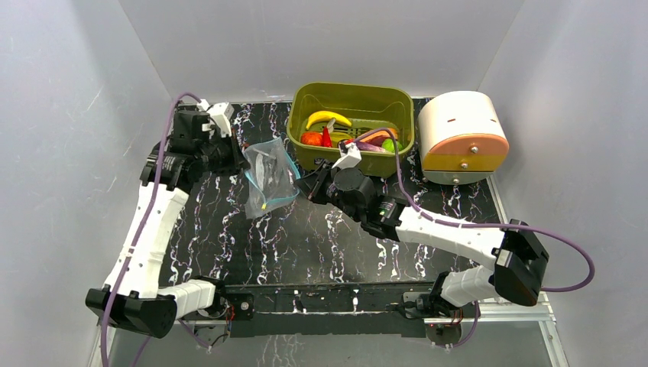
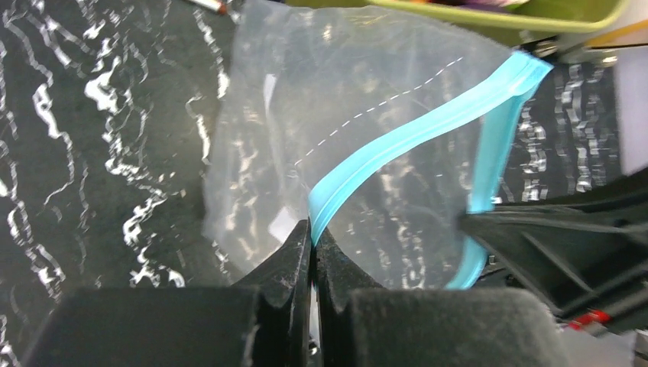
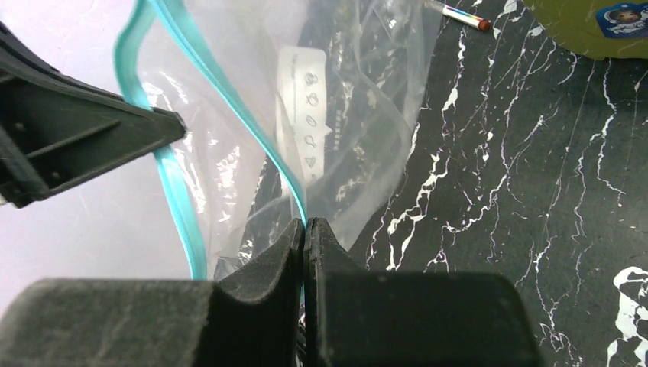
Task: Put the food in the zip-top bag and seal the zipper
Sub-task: Open the zipper of the food storage bag.
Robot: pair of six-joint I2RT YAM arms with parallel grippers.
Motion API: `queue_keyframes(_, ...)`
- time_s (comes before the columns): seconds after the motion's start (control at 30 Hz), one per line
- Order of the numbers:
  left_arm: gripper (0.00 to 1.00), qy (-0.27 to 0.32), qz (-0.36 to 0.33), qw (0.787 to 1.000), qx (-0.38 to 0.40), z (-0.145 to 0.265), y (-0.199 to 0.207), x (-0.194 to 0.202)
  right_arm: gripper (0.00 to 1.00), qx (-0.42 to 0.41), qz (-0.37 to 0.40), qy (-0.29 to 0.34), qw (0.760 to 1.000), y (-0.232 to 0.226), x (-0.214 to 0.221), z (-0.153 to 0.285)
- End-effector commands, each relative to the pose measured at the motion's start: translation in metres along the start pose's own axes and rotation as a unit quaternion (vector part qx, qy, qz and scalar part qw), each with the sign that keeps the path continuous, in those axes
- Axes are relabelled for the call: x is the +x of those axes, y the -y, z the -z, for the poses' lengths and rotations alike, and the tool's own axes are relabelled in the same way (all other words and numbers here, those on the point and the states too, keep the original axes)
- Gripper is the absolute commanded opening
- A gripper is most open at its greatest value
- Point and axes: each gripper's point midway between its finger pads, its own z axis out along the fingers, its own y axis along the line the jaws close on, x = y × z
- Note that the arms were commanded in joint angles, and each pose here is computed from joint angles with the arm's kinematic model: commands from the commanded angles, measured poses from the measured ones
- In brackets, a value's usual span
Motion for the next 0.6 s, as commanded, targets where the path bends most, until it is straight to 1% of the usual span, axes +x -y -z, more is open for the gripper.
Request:
queue_keyframes(0.0, 0.0, -0.042, -0.023, 0.996, -0.071, -0.006, -0.033, 0.029, 0.0, 0.007, 0.018, -0.004, 1.0, 0.006, 0.003, -0.001)
queue_keyframes(0.1, 0.0, -0.044, -0.022, 0.997, -0.056, -0.005, -0.028, 0.035, 0.0, 0.014, 0.025, -0.001, 1.0, 0.011, 0.004, -0.001)
queue_keyframes(0.13, 0.0, -0.045, -0.018, 0.998, -0.036, -0.006, -0.022, 0.036, 0.0, 0.015, 0.026, 0.0, 1.0, 0.011, 0.003, -0.001)
queue_keyframes(0.23, 0.0, -0.037, -0.001, 0.998, 0.059, -0.012, 0.01, 0.039, 0.0, 0.0, 0.03, -0.005, 1.0, 0.004, 0.004, -0.004)
queue_keyframes(0.27, 0.0, -0.037, 0.004, 0.996, 0.08, -0.015, 0.017, 0.041, 0.03, -0.012, 0.036, -0.013, 0.999, -0.001, 0.007, -0.005)
queue_keyframes(0.33, 0.0, -0.03, 0.002, 0.996, 0.09, -0.025, 0.015, 0.046, 0.12, -0.037, 0.054, -0.027, 0.997, -0.013, 0.009, -0.005)
queue_keyframes(0.4, 0.0, -0.038, 0.0, 0.997, 0.074, -0.032, 0.006, 0.053, 0.23, -0.05, 0.073, -0.035, 0.995, -0.024, 0.006, -0.005)
queue_keyframes(0.47, 0.0, -0.037, -0.006, 0.997, 0.073, -0.033, 0.006, 0.051, 0.32, -0.056, 0.101, -0.033, 0.993, -0.034, -0.002, -0.003)
queue_keyframes(0.57, 0.0, -0.01, -0.015, 0.996, 0.082, -0.031, 0.009, 0.045, 0.41, -0.055, 0.153, -0.015, 0.987, -0.045, -0.024, 0.003)
